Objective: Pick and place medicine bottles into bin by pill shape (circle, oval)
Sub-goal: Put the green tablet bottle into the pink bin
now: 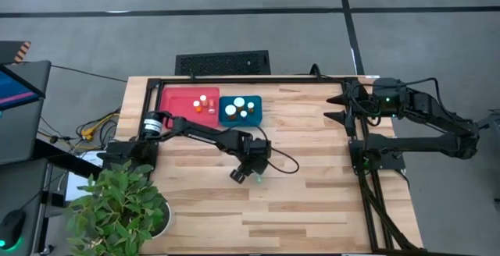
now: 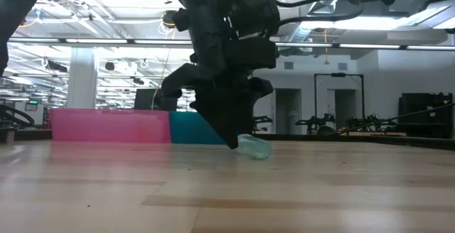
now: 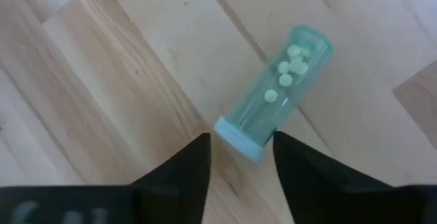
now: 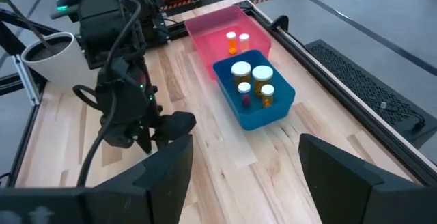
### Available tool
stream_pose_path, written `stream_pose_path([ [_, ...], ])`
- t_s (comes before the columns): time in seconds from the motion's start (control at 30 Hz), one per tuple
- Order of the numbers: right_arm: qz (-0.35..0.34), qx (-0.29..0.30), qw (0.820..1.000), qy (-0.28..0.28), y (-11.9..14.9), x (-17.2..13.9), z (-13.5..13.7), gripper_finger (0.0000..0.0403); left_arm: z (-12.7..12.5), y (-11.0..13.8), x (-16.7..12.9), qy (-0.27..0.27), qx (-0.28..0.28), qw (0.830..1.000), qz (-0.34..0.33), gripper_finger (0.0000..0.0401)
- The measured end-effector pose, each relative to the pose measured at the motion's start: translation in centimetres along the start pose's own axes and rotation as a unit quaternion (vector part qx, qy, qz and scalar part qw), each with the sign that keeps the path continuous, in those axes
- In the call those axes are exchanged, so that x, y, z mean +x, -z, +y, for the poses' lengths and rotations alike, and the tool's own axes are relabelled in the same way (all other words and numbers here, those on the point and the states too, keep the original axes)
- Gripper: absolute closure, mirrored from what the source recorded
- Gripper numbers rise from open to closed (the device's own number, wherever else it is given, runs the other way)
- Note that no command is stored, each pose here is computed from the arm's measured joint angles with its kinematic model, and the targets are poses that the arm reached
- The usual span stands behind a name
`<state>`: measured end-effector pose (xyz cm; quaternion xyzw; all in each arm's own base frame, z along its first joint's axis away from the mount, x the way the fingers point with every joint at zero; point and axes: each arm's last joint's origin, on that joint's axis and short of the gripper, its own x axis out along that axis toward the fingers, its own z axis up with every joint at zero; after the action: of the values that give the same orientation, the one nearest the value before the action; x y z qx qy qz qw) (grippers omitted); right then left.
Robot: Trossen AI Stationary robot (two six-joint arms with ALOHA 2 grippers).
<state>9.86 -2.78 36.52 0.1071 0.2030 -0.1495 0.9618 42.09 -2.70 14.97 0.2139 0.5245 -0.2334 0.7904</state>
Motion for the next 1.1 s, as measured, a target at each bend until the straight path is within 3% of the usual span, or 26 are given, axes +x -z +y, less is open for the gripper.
stream_pose_path([
  [0.27, 0.0, 0.0, 1.0, 0.0, 0.0, 0.0, 0.0, 0.0127, -0.1, -0.2, 0.0, 0.0, 0.012, 1.0, -0.005, 0.0319],
  [0.5, 0.0, 0.0, 1.0, 0.0, 0.0, 0.0, 0.0, 0.0127, 0.3, 0.0, -0.1, -0.021, -0.045, 0.999, 0.003, 0.034],
  [0.67, 0.0, 0.0, 1.0, 0.0, 0.0, 0.0, 0.0, 0.0127, 0.3, 0.1, -0.3, -0.012, -0.053, 0.998, 0.009, 0.0301],
  [0.8, 0.0, 0.0, 1.0, 0.0, 0.0, 0.0, 0.0, 0.0127, 0.5, 0.3, -0.7, -0.009, -0.132, 0.991, 0.021, 0.0248],
  [1.0, 0.0, 0.0, 1.0, 0.0, 0.0, 0.0, 0.0, 0.0127, 1.9, 0.9, -2.1, 0.042, -0.298, 0.953, 0.029, 0.0176],
  [1.1, 0.0, 0.0, 1.0, 0.0, 0.0, 0.0, 0.0, 0.0127, 2.6, 1.0, -2.6, 0.052, -0.385, 0.921, 0.03, 0.0162],
])
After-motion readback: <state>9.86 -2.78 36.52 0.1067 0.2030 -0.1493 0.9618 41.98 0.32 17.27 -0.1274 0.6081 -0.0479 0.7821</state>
